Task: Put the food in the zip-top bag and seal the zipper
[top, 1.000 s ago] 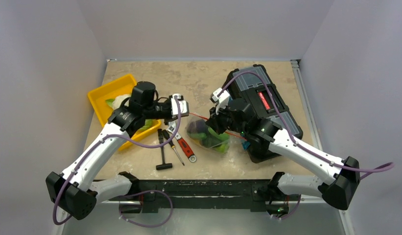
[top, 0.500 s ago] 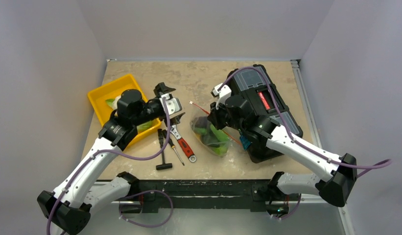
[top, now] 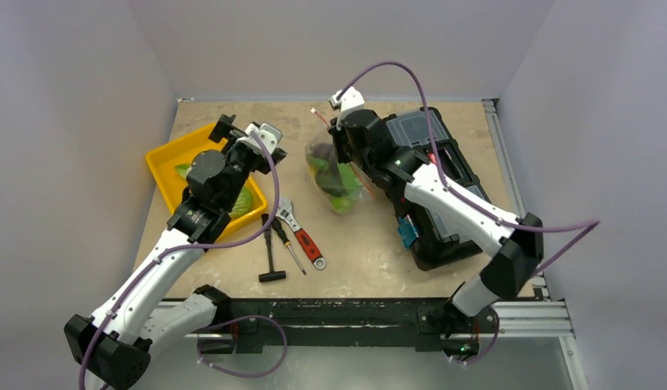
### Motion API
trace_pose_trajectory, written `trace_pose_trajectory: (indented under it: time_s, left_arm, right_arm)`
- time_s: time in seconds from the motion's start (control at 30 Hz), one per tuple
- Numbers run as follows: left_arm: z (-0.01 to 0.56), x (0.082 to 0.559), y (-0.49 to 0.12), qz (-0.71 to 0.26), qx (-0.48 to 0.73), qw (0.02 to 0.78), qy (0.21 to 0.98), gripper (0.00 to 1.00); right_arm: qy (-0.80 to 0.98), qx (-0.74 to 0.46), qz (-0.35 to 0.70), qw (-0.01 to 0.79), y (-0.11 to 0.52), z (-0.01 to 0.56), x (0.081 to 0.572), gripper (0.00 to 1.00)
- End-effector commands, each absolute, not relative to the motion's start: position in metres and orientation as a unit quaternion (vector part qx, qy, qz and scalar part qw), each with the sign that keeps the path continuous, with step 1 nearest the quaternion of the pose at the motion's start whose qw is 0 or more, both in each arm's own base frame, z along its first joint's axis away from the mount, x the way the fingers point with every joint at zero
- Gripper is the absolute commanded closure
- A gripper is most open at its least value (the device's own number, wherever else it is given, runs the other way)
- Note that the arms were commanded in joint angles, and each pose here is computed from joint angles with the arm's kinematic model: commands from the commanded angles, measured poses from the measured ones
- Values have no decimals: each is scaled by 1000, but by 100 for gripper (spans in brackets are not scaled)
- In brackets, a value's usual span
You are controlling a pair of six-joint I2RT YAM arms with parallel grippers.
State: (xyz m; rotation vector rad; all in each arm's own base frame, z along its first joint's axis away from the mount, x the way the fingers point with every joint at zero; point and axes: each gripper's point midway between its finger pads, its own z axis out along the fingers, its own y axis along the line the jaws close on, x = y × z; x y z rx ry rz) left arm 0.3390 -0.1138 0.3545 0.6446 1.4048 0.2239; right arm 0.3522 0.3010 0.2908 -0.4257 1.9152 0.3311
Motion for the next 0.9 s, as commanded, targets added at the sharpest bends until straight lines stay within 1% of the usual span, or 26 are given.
trace_pose_trajectory:
  time_s: [0.0, 0.2, 0.3, 0.4, 0.57, 0.63, 0.73, 0.8, 0.87]
  left_arm:
    - [375, 342, -86, 140, 204, 734, 632, 3]
    - [377, 341, -77, 161, 191, 734, 631, 3]
    - [379, 340, -75, 164, 187, 736, 630, 3]
    - [382, 338, -71, 168, 178, 739, 628, 3]
    - [390, 333, -58, 183, 151, 744, 624, 3]
    - [393, 331, -52, 187, 136, 746, 624, 3]
    - [393, 331, -48, 186, 119, 748, 626, 2]
    - [390, 333, -49, 183, 117, 747, 629, 2]
    - [385, 337, -51, 181, 116, 743, 634, 2]
  right_arm:
    - [776, -158, 86, 604, 293, 335, 405, 100]
    - [763, -164, -36, 624, 293, 344, 461, 100]
    - [760, -174, -78, 621, 301, 334, 484, 100]
    - [770, -182, -111, 601, 315, 304, 502, 100]
    - [784, -239, -86, 566, 383, 229, 502, 99]
    - [789, -261, -66, 552, 408, 203, 495, 93]
    - [805, -276, -4, 525, 436, 167, 485, 80]
    - [816, -280, 19, 505, 441, 153, 479, 71]
    - [821, -287, 46, 491, 445, 149, 470, 59]
